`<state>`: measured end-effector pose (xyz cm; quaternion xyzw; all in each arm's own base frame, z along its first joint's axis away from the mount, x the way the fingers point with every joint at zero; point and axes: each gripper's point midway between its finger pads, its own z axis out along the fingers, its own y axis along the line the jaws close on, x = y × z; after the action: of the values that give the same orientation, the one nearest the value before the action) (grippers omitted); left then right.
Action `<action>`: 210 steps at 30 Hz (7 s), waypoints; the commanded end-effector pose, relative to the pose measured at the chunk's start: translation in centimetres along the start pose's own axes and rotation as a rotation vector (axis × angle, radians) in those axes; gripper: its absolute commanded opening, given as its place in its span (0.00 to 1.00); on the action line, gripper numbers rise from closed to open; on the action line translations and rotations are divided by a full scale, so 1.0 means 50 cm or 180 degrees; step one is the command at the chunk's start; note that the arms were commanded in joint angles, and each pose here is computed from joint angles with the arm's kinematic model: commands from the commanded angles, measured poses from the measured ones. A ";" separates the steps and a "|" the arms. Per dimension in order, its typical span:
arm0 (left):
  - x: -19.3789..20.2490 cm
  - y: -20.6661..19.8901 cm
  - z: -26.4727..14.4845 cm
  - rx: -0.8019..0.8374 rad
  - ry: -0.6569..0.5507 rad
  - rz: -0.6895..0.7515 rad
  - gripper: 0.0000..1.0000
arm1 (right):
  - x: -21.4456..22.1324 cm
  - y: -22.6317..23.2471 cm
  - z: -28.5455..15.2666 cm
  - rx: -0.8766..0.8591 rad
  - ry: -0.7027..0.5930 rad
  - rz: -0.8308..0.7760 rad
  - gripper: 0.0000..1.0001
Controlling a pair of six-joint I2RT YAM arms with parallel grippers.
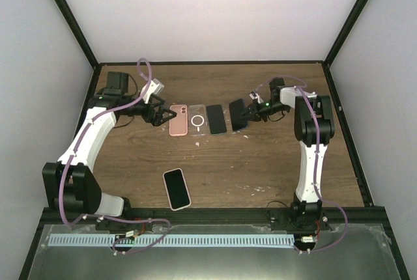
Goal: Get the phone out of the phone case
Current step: Place the phone at the center of the board, then pick up the phone at the center of the board.
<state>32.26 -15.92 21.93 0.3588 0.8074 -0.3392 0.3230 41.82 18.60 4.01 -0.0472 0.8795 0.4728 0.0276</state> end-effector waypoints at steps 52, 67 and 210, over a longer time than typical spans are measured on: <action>0.463 -0.220 0.122 0.2087 0.2084 0.5034 1.00 | 0.040 0.028 -0.112 0.0980 -0.0344 -0.0750 1.00; 0.520 -0.186 0.122 0.2612 0.2630 0.5398 1.00 | 0.027 0.055 -0.137 0.0880 -0.0419 -0.0875 1.00; -0.227 -0.255 0.110 0.1726 -0.0428 0.0100 0.00 | 0.119 0.611 -0.191 -0.1460 -0.0382 -0.2847 0.15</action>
<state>29.85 -30.89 29.57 0.3923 0.6901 -0.5556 0.2475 33.35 27.05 33.74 -0.3805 0.6475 0.6051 0.2643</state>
